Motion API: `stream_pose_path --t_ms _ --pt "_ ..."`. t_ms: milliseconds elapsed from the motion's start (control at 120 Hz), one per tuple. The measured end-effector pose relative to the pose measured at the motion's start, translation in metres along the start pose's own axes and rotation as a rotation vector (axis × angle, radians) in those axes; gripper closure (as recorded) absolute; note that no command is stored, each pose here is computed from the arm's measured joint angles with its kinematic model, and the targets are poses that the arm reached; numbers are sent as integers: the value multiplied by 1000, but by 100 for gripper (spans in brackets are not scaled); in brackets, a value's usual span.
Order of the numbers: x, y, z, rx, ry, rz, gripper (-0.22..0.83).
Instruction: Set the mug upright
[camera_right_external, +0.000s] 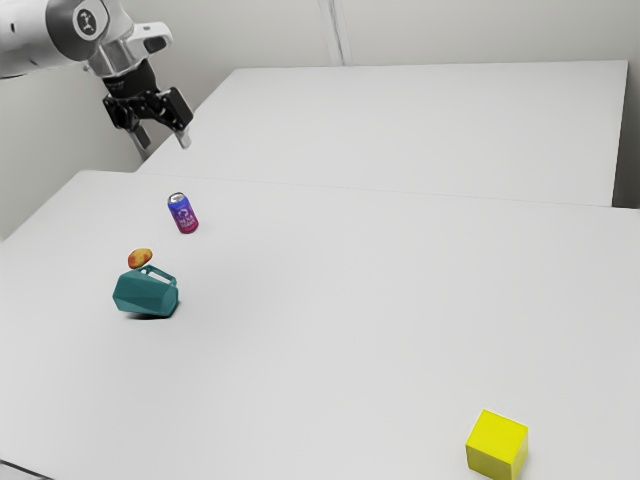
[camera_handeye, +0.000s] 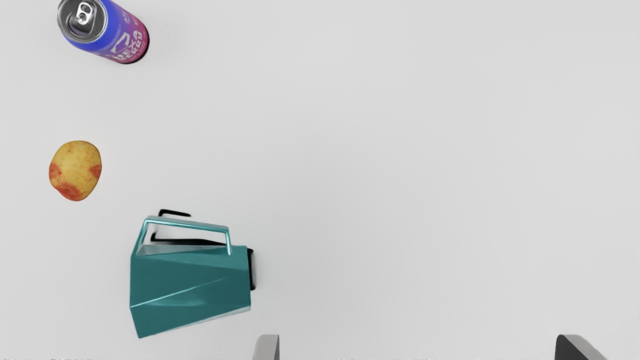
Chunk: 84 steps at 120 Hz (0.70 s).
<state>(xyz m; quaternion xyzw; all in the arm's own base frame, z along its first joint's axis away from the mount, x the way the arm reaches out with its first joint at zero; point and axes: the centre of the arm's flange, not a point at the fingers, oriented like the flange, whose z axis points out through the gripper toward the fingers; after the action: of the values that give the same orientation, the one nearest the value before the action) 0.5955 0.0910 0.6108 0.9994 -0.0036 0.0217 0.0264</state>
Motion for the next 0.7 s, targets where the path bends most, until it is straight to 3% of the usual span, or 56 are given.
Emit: stream_pose_path --t_ms 267,517,700 --pt "-12 0 -6 -4 -18 -4 0" --pt "-66 8 -23 -61 -36 -4 0" --pt "-86 -91 -1 -251 -55 -134 0"
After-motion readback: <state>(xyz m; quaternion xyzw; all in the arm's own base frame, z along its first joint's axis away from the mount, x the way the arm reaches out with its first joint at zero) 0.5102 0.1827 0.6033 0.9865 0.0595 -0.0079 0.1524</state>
